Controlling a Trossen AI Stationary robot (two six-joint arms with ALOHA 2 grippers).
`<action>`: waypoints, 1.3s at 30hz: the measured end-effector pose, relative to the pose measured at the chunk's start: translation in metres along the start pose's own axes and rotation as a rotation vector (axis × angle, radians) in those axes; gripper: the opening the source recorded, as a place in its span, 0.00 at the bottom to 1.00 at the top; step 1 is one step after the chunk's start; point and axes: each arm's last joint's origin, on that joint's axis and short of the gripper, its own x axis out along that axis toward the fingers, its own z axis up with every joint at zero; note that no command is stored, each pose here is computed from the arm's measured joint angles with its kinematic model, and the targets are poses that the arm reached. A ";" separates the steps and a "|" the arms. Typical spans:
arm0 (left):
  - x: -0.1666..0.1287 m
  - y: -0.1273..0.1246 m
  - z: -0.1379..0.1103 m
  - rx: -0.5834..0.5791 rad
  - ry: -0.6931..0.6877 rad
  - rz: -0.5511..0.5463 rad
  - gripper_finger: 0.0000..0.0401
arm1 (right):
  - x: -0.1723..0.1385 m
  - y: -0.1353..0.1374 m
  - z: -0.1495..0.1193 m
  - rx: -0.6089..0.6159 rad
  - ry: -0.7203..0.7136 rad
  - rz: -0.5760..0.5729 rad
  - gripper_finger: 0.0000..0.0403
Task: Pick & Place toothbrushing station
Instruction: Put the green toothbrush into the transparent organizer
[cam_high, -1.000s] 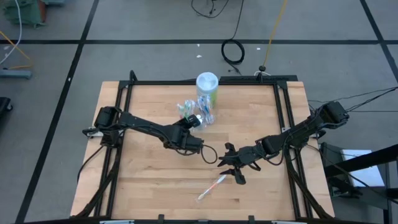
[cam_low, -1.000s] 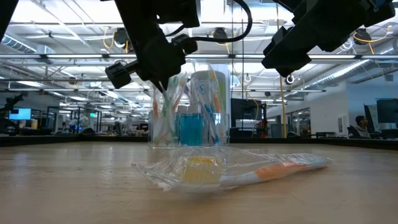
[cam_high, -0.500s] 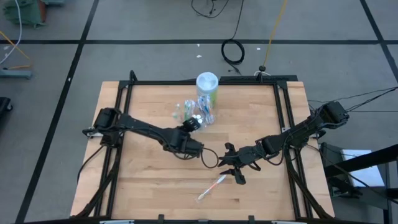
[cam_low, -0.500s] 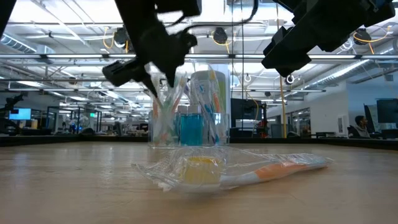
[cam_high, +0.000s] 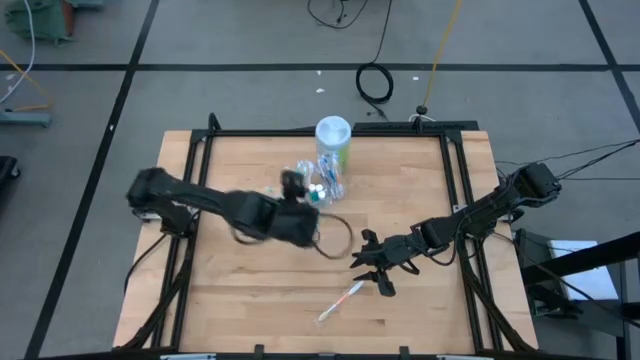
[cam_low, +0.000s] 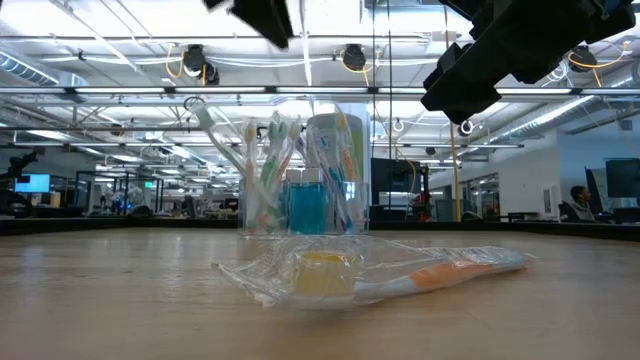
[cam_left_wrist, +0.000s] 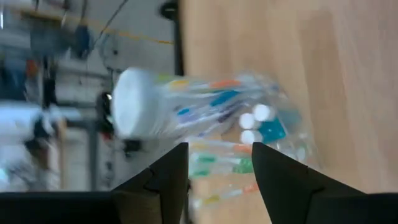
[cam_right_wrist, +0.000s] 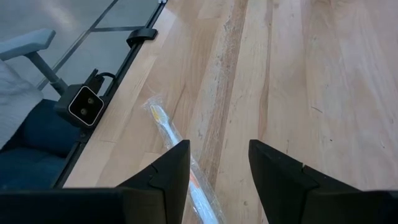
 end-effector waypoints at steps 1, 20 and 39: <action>-0.008 0.010 -0.005 -0.079 -0.017 0.005 0.45 | 0.000 0.000 0.000 0.000 0.000 0.000 0.39; -0.029 -0.003 -0.126 -1.035 -0.131 0.071 0.45 | 0.000 -0.001 0.001 0.002 -0.008 -0.001 0.39; -0.003 -0.082 -0.159 -1.374 -0.313 0.029 0.45 | 0.000 0.000 0.004 0.002 -0.037 0.006 0.39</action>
